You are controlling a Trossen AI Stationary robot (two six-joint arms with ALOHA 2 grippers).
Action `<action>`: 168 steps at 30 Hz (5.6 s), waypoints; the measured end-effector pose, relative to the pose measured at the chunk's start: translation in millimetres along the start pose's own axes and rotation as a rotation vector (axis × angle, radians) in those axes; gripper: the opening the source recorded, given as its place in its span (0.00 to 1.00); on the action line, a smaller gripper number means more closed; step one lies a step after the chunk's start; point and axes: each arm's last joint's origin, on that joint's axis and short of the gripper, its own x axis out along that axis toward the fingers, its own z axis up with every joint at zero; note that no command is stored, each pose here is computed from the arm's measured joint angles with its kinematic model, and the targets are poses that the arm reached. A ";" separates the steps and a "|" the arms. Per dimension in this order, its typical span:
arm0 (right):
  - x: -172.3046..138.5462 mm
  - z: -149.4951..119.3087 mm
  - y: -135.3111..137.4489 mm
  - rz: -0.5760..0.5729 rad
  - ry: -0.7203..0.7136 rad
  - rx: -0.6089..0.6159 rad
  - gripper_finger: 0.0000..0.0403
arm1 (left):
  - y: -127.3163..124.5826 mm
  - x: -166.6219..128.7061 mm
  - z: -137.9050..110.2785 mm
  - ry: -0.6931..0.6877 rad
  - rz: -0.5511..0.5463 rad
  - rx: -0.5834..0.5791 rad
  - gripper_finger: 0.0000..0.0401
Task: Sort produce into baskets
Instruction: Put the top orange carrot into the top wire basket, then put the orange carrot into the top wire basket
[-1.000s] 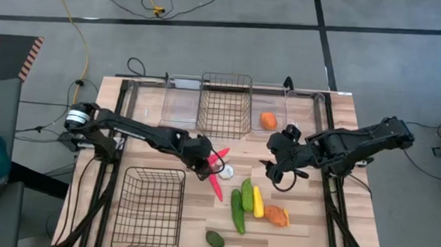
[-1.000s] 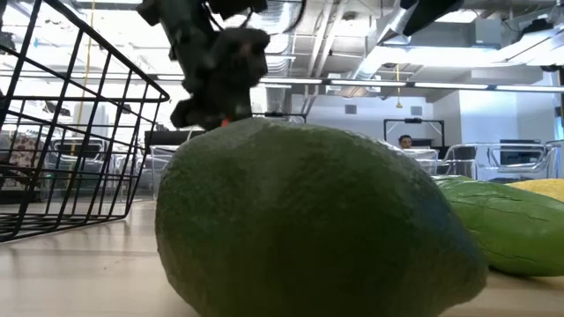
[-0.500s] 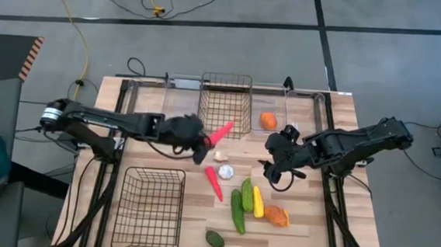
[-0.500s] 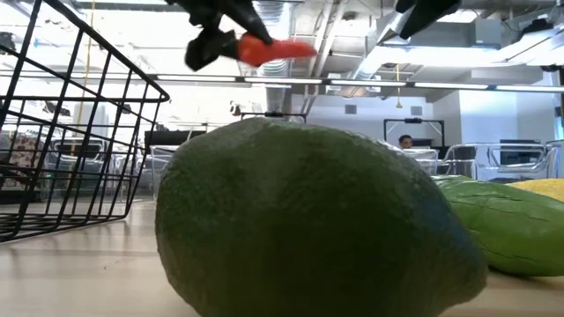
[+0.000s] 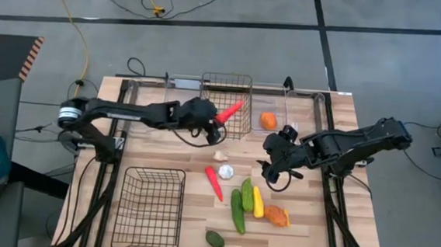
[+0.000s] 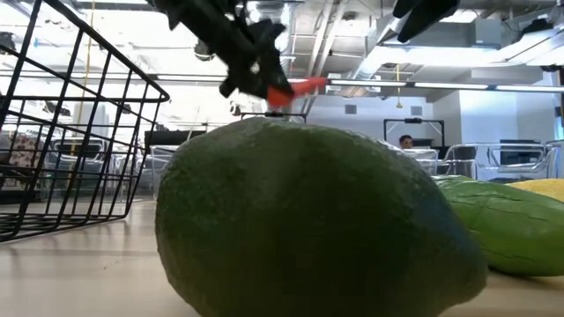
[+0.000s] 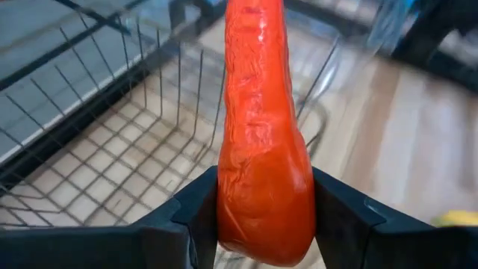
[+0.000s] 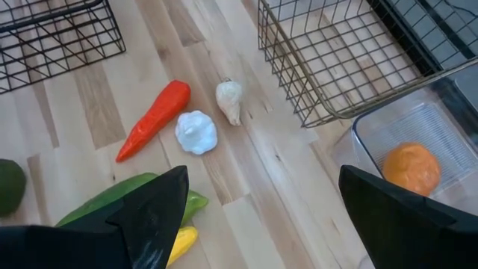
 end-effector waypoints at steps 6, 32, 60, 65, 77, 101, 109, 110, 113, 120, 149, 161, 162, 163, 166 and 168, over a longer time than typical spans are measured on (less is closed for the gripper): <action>2.3 0.7 0.3 -0.004 0.002 0.002 0.93 | 12.6 26.6 -9.8 0.059 0.033 0.037 0.40; 2.7 1.0 0.2 -0.005 0.003 0.003 0.93 | 29.8 36.3 -11.6 0.071 0.137 0.008 0.58; 2.5 0.9 0.1 -0.005 0.003 0.002 0.93 | -23.6 -14.1 6.2 -0.048 -0.401 0.278 0.58; 2.5 0.9 0.1 -0.005 0.003 0.002 0.93 | -53.2 -27.9 -4.9 -0.038 -0.507 0.420 0.58; 2.0 5.4 3.4 0.028 -0.040 0.029 0.93 | -93.5 -17.1 -56.8 0.183 -0.535 0.676 0.58; 1.9 10.4 5.9 0.057 -0.084 0.058 0.93 | -113.5 33.6 -60.8 0.448 -0.541 0.820 0.58; 1.7 10.5 6.3 0.060 -0.085 0.058 0.93 | -122.5 64.5 -81.3 0.686 -0.529 0.881 0.58; 1.7 10.4 6.2 0.059 -0.085 0.058 0.93 | -123.2 67.2 -83.8 0.715 -0.526 0.893 0.58; 1.7 10.5 6.3 0.060 -0.086 0.058 0.93 | -125.2 74.5 -88.9 0.739 -0.512 0.932 0.58; 1.9 10.2 6.2 0.058 -0.083 0.057 0.93 | -124.6 84.3 -96.3 0.759 -0.453 0.975 0.55; 2.0 10.2 6.3 0.058 -0.083 0.057 0.93 | -102.8 8.4 22.1 0.661 -0.328 0.971 0.23; 2.0 10.4 6.3 0.059 -0.084 0.058 0.93 | 5.9 -17.2 98.0 0.407 -0.111 0.705 0.27; 2.0 10.4 6.3 0.059 -0.084 0.058 0.93 | 14.8 -14.3 99.8 0.409 -0.094 0.687 0.27; 2.0 10.4 6.3 0.059 -0.084 0.058 0.93 | 22.9 -11.1 101.2 0.410 -0.079 0.670 0.27; 2.0 10.4 6.3 0.059 -0.084 0.058 0.93 | 44.8 4.2 99.5 0.449 -0.048 0.616 0.27; 2.0 10.4 6.3 0.059 -0.084 0.058 0.93 | 56.6 16.9 95.5 0.484 -0.029 0.566 0.27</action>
